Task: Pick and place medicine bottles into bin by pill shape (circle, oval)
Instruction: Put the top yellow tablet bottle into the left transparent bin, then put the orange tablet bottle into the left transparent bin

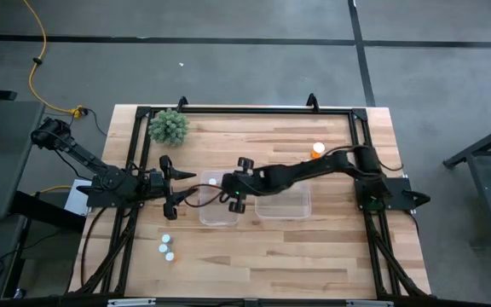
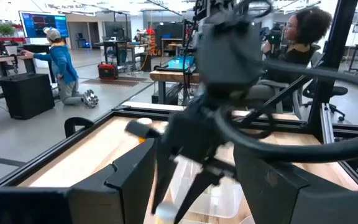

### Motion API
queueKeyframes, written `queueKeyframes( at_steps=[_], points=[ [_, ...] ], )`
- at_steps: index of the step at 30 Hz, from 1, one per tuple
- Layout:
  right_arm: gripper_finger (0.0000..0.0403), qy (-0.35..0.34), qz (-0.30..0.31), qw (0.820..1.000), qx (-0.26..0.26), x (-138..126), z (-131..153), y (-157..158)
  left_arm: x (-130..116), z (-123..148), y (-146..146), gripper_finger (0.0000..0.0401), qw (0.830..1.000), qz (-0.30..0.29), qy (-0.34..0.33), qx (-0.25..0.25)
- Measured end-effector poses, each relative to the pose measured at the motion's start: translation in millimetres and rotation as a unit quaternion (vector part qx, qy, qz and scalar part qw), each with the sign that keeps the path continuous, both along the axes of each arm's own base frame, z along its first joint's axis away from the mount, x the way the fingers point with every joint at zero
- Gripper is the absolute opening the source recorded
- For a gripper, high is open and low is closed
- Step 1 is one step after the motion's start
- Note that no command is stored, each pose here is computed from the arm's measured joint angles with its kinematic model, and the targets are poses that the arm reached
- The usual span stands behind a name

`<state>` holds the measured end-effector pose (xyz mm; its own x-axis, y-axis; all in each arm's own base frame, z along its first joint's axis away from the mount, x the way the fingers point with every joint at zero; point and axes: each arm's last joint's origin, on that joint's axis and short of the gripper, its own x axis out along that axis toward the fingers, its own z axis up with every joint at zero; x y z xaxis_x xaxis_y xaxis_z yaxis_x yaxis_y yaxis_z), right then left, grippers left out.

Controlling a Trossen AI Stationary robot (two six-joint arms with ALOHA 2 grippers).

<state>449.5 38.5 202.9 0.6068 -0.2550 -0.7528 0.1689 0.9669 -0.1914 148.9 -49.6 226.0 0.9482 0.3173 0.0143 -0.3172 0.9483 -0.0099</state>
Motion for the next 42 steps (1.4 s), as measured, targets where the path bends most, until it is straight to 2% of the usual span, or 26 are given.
queueKeyframes(
  at_steps=[11,20,23,29,32,37,42],
  points=[
    [0.01,0.026,-0.019,0.998,0.046,0,-16,-27,0,0,0,0.0204,1.0,0.0,0.0,0.0],
    [0.0102,0.04,-0.014,0.998,0.045,-2,-18,-27,0,0,0,0.0204,1.0,-0.001,0.0,0.0],
    [0.0122,0.039,-0.015,0.998,0.045,-2,-18,-27,0,0,0,0.0204,1.0,-0.002,0.0,0.0],
    [0.0193,0.039,-0.015,0.998,0.045,-2,-18,-27,0,0,0,0.0204,1.0,-0.003,0.002,0.001],
    [0.0215,0.041,-0.011,0.998,0.042,-2,-18,-27,0,0,0,0.0204,1.0,-0.003,0.002,0.001],
    [0.0223,0.043,0.009,0.999,0.02,-2,-15,-28,0,0,0,0.0204,1.0,-0.003,0.002,0.001],
    [0.0224,0.022,0.016,0.999,-0.015,-3,6,-29,0,0,0,0.0204,1.0,-0.003,0.002,0.001]
  ],
)
